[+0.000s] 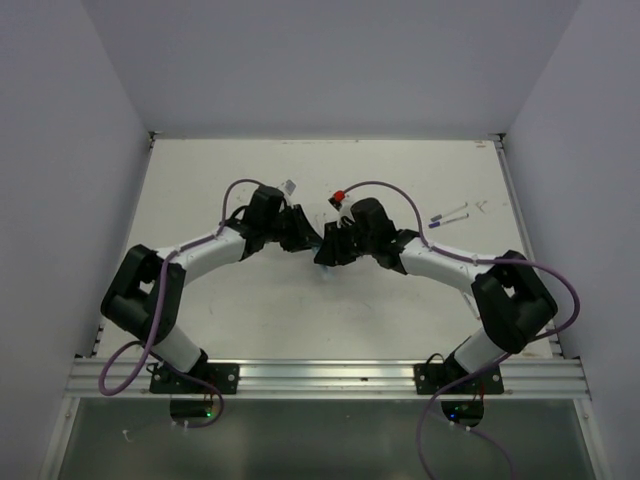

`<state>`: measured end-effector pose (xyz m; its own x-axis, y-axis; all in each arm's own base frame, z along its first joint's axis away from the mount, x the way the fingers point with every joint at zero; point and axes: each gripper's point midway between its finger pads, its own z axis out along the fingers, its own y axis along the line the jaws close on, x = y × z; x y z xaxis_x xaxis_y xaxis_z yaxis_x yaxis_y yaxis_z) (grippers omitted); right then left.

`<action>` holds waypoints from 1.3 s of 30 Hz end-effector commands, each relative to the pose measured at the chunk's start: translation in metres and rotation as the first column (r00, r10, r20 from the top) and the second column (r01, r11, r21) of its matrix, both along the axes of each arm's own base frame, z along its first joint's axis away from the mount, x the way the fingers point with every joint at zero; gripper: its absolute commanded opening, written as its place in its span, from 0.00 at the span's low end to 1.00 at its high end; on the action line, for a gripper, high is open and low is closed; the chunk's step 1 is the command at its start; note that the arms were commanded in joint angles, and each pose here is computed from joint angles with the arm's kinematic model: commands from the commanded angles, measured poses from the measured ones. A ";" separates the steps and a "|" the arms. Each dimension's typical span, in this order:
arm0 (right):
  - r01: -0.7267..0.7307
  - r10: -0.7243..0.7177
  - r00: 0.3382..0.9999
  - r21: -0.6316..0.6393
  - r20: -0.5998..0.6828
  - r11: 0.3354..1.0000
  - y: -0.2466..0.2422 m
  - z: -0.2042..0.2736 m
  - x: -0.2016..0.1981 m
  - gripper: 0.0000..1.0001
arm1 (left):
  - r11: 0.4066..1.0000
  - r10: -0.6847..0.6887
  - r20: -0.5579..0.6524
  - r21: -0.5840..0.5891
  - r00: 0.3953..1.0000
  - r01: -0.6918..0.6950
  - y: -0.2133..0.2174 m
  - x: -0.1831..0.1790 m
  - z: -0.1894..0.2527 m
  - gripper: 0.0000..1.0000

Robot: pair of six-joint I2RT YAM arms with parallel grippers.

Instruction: Open the pen caps

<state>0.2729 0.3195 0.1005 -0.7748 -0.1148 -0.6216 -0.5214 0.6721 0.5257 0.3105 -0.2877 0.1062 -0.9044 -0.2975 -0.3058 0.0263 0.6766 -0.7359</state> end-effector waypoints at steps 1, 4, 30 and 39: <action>0.005 -0.002 1.000 -0.099 0.026 0.995 -0.006 -0.018 0.002 0.24 | 0.991 -0.018 0.058 -0.128 0.998 0.026 -0.015 0.014 0.045 0.00; -0.003 0.007 0.999 -0.101 0.042 0.995 -0.007 -0.021 -0.003 0.38 | 0.990 -0.017 0.057 -0.136 0.998 0.025 -0.013 0.014 0.045 0.00; 0.282 -0.064 0.903 -0.471 0.425 0.836 -0.041 -0.001 0.005 0.00 | 0.992 0.123 0.047 0.029 0.991 -0.124 0.065 0.054 0.029 0.00; -0.246 0.232 0.947 0.042 0.221 0.968 0.057 0.034 -0.067 0.00 | 0.984 0.175 0.255 -0.081 0.951 -0.160 0.096 0.060 0.069 0.00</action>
